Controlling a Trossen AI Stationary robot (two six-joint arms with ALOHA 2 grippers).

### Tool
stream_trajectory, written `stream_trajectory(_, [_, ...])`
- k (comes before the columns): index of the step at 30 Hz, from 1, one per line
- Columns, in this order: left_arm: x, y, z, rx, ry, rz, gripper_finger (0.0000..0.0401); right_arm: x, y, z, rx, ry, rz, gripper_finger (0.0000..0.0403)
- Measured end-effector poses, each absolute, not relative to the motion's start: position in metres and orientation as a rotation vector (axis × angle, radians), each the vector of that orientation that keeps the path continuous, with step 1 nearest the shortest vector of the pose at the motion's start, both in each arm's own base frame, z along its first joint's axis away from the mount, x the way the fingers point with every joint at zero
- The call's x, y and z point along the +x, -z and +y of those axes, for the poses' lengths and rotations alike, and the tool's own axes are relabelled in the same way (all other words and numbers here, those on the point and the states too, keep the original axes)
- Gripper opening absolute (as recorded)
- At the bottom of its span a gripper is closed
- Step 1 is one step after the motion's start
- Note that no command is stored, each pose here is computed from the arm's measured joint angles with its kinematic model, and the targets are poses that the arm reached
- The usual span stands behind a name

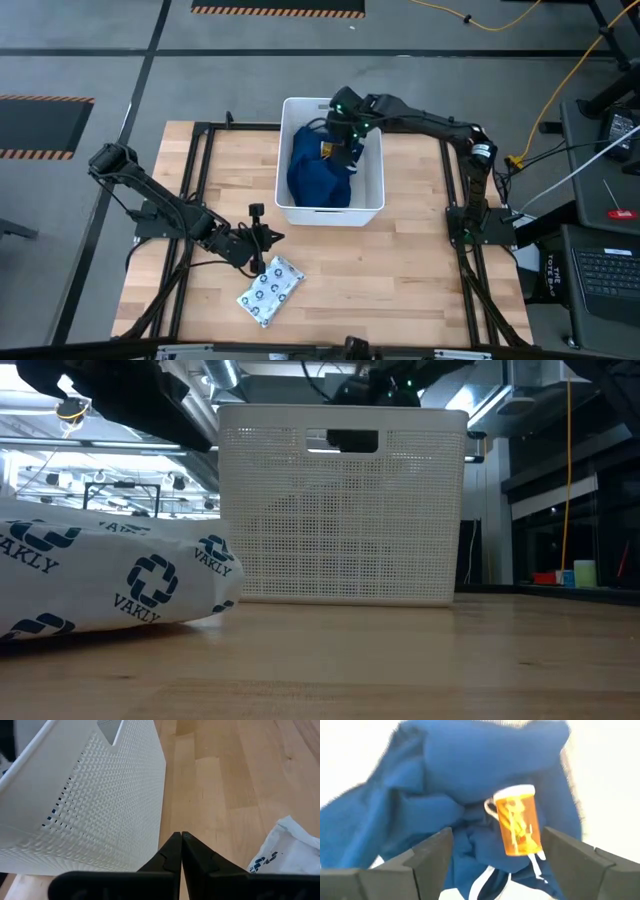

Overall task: Pick & place medical supplies in basket/bin
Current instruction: Put the white mailer bag into the white bin

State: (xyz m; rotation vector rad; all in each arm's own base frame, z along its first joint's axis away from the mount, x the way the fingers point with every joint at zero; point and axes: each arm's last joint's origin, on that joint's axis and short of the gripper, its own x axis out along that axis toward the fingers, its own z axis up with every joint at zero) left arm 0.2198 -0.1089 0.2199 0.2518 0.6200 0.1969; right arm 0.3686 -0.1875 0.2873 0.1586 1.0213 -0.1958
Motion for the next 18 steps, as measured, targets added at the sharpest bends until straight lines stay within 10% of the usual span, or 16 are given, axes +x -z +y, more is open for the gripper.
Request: stream_trajectory(18, [0.214,-0.221,-0.123,0.180,-0.113,0.605,0.0007,0.345,-0.361,-0.079,-0.059,0.119,0.740,0.0248])
